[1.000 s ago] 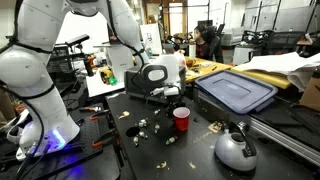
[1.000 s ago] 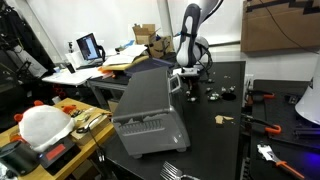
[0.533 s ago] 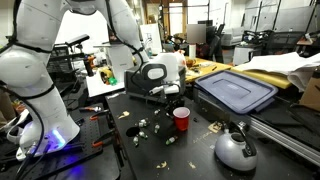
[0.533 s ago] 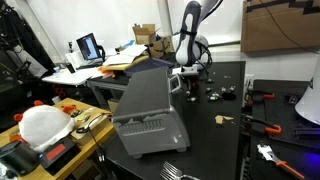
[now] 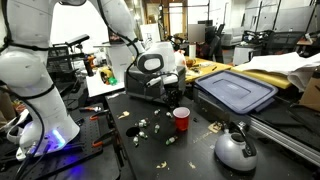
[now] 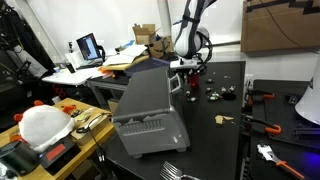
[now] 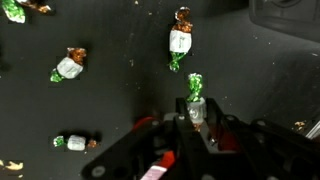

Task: Put one piece of candy in the red cup.

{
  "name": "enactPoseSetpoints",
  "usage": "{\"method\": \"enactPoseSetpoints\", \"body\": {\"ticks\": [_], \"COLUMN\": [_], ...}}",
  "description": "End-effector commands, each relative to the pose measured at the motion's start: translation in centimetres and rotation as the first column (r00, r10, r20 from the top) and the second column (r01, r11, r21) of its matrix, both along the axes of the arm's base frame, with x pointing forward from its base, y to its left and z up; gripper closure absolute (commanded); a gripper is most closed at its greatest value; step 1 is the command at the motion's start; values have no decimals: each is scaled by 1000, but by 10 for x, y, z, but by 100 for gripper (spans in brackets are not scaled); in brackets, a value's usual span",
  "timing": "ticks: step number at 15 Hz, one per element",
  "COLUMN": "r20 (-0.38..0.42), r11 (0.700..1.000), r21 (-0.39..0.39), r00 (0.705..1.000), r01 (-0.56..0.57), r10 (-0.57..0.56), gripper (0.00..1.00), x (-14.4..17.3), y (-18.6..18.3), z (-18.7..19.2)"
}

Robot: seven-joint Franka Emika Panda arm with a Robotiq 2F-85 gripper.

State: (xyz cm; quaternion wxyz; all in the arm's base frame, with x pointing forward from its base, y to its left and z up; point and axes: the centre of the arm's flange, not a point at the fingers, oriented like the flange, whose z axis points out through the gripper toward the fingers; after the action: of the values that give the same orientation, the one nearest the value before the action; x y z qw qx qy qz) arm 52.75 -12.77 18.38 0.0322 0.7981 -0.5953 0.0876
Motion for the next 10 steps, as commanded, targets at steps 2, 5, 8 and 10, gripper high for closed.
{"method": "enactPoseSetpoints", "body": {"ticks": [2,5,8,10], "r20": [-9,-11,-4,2], "r11": [998,995,990,987], "r21": [12,-3,-18,-31], "r00": [998,995,990,987], "r01": [-63,-100,-138,-158], "r10": [63,100,138,159], "gripper": [94,94,94,94], "x": [-20,-24,-27,-28], "y": [4,4,3,1], "z": [37,51,66,76]}}
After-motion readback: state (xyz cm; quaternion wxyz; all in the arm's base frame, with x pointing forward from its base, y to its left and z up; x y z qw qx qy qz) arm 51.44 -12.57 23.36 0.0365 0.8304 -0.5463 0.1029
